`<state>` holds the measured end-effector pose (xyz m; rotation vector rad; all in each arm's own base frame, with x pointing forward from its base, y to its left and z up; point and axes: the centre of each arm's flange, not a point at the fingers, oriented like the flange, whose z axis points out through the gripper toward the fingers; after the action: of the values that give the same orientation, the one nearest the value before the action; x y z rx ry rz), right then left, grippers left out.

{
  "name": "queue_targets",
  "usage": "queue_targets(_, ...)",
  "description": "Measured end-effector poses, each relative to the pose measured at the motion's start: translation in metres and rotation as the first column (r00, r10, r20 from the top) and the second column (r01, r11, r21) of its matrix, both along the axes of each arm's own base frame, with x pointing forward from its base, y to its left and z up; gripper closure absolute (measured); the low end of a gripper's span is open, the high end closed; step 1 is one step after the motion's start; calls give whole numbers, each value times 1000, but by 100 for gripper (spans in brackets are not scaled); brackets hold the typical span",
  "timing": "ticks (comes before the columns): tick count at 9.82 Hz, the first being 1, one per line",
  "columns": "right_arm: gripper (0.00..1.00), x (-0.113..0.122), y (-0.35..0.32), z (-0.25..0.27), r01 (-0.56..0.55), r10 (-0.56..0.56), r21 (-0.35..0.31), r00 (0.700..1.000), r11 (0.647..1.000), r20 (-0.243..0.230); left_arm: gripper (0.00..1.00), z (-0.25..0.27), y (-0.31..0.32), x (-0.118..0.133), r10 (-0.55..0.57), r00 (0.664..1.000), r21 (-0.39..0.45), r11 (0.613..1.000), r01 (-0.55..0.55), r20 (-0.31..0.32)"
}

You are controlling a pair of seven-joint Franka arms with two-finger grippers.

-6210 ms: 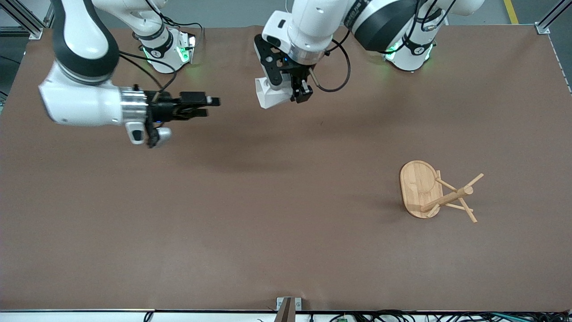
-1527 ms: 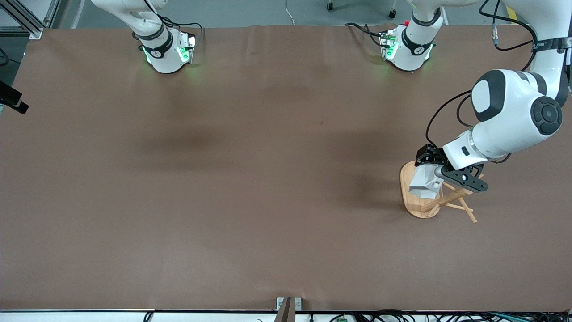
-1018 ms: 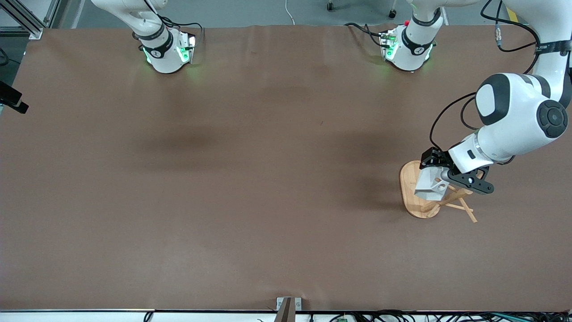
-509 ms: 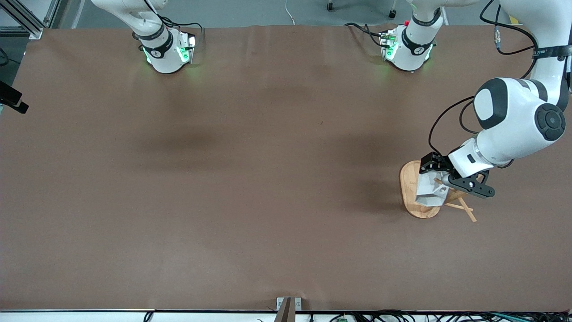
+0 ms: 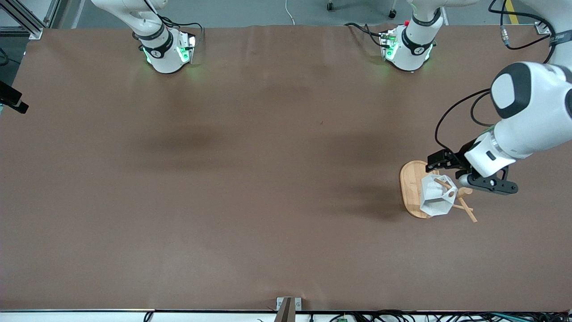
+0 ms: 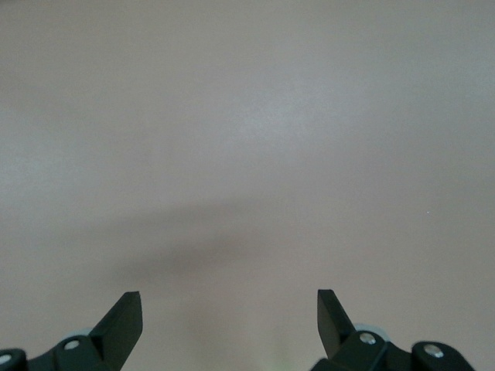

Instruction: Hang cup on rack

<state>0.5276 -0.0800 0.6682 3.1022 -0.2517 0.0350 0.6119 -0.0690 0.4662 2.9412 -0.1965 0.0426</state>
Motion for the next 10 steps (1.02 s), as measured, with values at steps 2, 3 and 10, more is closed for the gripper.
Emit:
queue_targets(2,0,0,-2,0,4,-4,0,1000,1000,0,0,45,0,-13,39,999,85,996,-39,8)
queue_targets(3,0,0,-3,0,5,-5,0,1000,1000,0,0,70,-2,-23,49,999,113,992,-51,21)
queue_targets(10,0,-1,-3,0,6,-6,0,1000,1000,-1,0,188,32,-85,45,999,181,983,-42,-12)
